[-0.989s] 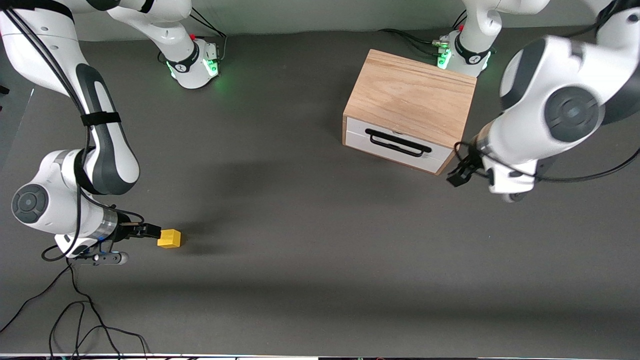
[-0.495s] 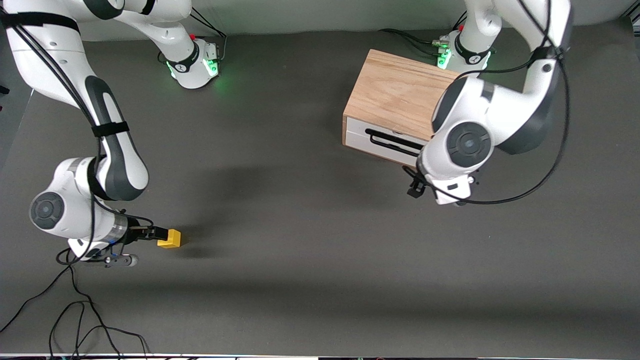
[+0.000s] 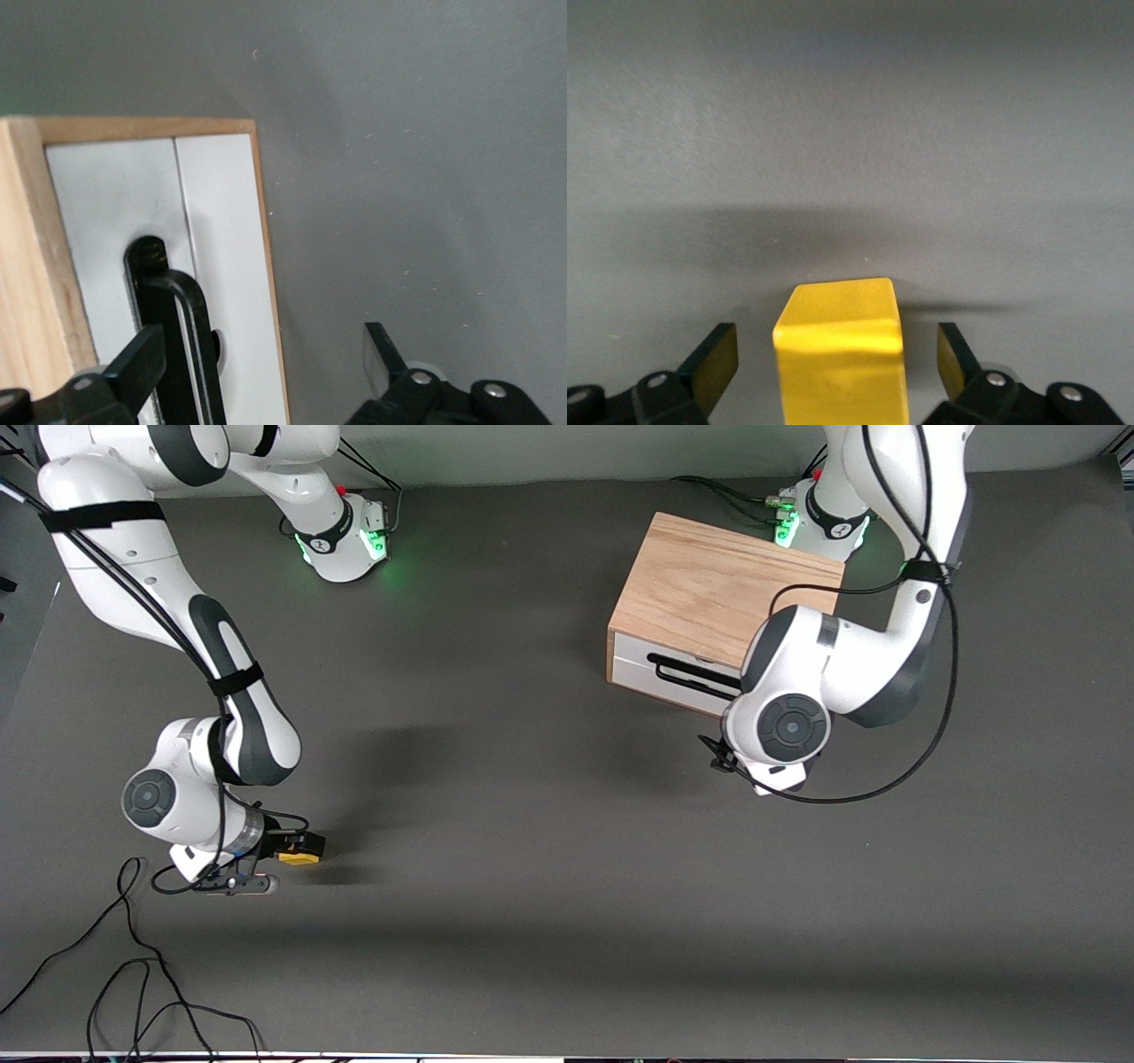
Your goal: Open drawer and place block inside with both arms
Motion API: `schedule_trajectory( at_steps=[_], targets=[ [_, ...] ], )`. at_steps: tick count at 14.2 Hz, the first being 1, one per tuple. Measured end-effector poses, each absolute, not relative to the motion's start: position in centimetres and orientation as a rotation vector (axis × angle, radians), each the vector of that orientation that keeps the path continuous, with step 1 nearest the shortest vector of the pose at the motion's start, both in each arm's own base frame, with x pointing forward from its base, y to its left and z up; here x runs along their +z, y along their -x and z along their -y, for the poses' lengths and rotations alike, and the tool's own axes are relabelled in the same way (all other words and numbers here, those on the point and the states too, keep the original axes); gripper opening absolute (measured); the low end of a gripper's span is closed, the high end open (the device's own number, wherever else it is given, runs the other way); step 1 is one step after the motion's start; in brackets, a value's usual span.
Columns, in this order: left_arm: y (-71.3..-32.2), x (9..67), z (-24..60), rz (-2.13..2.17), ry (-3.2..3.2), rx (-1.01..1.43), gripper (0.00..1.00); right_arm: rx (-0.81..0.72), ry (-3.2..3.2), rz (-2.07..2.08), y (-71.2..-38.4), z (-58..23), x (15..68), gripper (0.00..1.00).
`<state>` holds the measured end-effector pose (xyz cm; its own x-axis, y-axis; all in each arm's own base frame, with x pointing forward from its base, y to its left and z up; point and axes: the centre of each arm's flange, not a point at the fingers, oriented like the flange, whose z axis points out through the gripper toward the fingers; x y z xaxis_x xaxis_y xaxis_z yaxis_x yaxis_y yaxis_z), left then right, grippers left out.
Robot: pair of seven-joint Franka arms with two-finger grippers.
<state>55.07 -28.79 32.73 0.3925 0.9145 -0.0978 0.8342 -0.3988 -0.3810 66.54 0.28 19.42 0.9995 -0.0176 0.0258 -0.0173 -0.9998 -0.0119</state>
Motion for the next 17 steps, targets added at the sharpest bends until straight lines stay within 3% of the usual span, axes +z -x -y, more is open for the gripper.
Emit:
schedule_trajectory(
  at_steps=[7, 17],
  targets=[
    [-52.0, 28.4, 31.2, 1.508, 2.280, 0.444, 1.00, -0.046, 3.129, -0.027, -65.8, -0.3, 17.7, 1.00],
    [-51.9, 27.1, 31.0, 1.522, 2.267, 0.442, 1.00, -0.079, 3.129, -0.030, -66.3, -0.2, 18.5, 0.97]
  ],
)
